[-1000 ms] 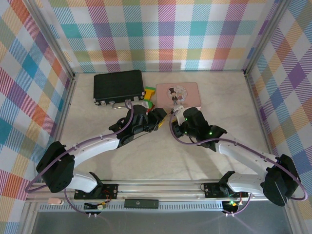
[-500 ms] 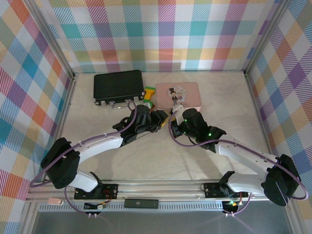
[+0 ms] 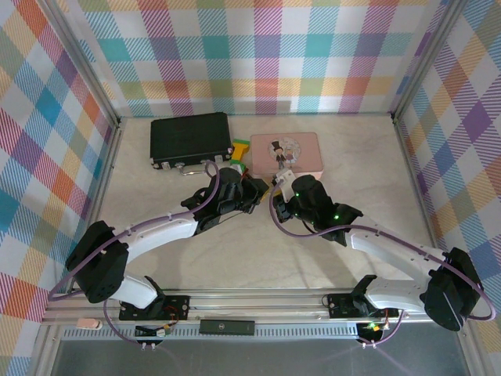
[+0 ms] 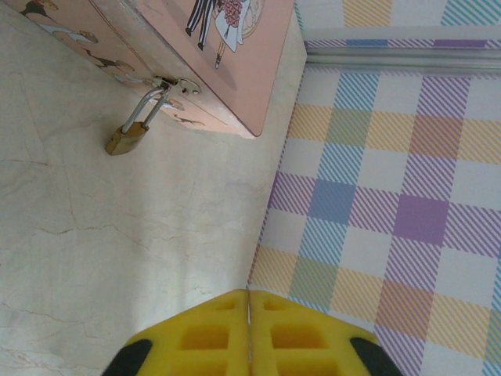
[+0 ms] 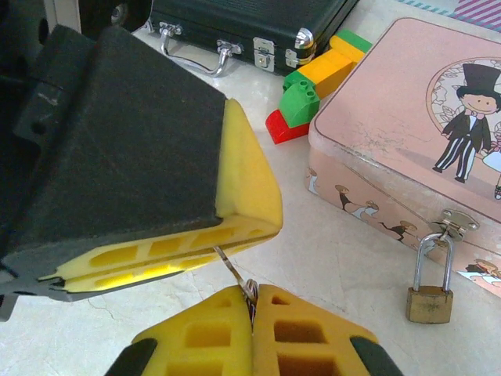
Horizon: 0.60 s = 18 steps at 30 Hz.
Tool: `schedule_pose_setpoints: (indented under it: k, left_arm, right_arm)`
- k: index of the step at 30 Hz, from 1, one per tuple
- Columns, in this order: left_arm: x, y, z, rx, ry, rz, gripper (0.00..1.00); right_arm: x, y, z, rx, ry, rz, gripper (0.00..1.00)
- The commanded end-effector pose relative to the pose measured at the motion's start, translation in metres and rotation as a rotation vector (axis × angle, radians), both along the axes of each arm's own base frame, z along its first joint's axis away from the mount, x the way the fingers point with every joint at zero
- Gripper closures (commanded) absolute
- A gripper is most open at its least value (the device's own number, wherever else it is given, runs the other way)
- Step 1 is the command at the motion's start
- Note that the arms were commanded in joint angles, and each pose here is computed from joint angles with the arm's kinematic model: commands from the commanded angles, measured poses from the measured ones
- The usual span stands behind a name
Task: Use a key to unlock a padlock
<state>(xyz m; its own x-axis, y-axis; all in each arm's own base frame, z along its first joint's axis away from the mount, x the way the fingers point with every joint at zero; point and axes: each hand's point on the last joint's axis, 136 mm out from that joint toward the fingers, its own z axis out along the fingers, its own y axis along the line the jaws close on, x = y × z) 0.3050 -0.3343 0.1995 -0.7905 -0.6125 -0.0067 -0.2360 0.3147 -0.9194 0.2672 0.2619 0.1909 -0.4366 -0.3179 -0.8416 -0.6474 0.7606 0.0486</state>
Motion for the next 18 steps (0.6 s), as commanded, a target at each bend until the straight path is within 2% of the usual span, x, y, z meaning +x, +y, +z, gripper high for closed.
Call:
schedule_pose_setpoints:
  k: [1,4,8,12,18]
  left_arm:
    - [0.004,-0.004,0.007,0.008,-0.021,0.008,1.00]
    - [0.006,-0.002,0.007,0.044,-0.044,0.007,1.00]
    - [0.012,0.007,0.013,0.142,-0.154,-0.014,1.00]
    - [0.019,0.011,0.030,0.185,-0.325,-0.059,1.00]
    - [0.012,0.012,0.058,0.206,-0.626,-0.153,1.00]
  right_arm:
    - [-0.005,-0.001,0.009,0.010,-0.028,0.021,1.00]
    - [-0.010,0.000,0.016,0.050,-0.029,0.032,0.99]
    - [-0.015,-0.009,0.034,0.153,-0.014,-0.017,0.69]
    - [-0.012,-0.029,0.045,0.295,0.061,-0.112,0.52]
    - [-0.004,-0.049,0.048,0.607,0.255,-0.177,0.43]
